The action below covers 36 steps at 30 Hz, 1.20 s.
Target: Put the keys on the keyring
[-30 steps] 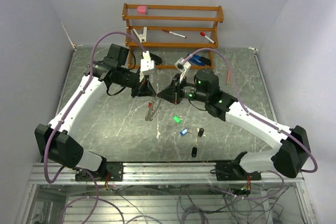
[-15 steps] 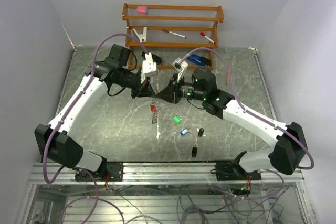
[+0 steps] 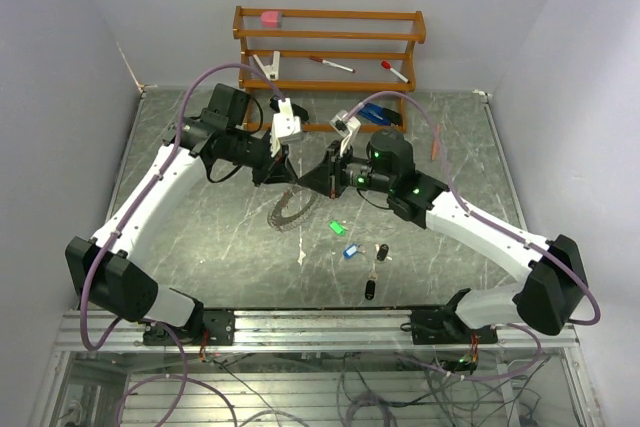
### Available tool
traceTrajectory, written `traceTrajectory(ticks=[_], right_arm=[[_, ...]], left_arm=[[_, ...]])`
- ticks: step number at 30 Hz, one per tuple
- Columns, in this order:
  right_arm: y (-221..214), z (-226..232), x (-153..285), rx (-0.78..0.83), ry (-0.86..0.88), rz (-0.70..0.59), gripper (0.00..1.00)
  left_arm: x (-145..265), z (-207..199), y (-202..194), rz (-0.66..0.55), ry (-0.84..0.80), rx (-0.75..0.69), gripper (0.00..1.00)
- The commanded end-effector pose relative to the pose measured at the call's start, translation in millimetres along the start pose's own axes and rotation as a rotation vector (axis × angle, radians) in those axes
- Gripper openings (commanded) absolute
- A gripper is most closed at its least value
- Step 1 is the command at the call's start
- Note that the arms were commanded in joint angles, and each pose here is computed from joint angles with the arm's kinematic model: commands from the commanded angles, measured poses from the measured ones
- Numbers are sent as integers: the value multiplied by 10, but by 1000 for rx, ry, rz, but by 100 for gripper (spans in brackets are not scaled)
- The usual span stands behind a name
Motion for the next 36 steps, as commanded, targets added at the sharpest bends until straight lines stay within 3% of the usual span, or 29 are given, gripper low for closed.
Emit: traceTrajectory(ticks=[1, 4, 11, 21, 36], right_arm=[[128, 44, 122, 46, -42, -96, 0], [160, 56, 208, 74, -71, -134, 0], [205, 100, 298, 104, -68, -193, 0], [316, 162, 405, 141, -68, -255, 0], [307, 162, 362, 130, -46, -260, 0]], left_arm=[[87, -125, 264, -130, 10, -65, 15], [89, -143, 268, -136, -1, -58, 23], [30, -200, 270, -167, -110, -23, 29], [-16, -126, 210, -158, -68, -7, 29], [-89, -128, 214, -177, -154, 26, 26]])
Point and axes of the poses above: each gripper's point midway between its finger pads, its own x axis back along the fingers, its own z axis along the line the jaws close on, y = z × x, the point moved 9 cm from there along x, back along the fingers, and after that the axes turned 11 degrees about x, right-handed, at the moved point
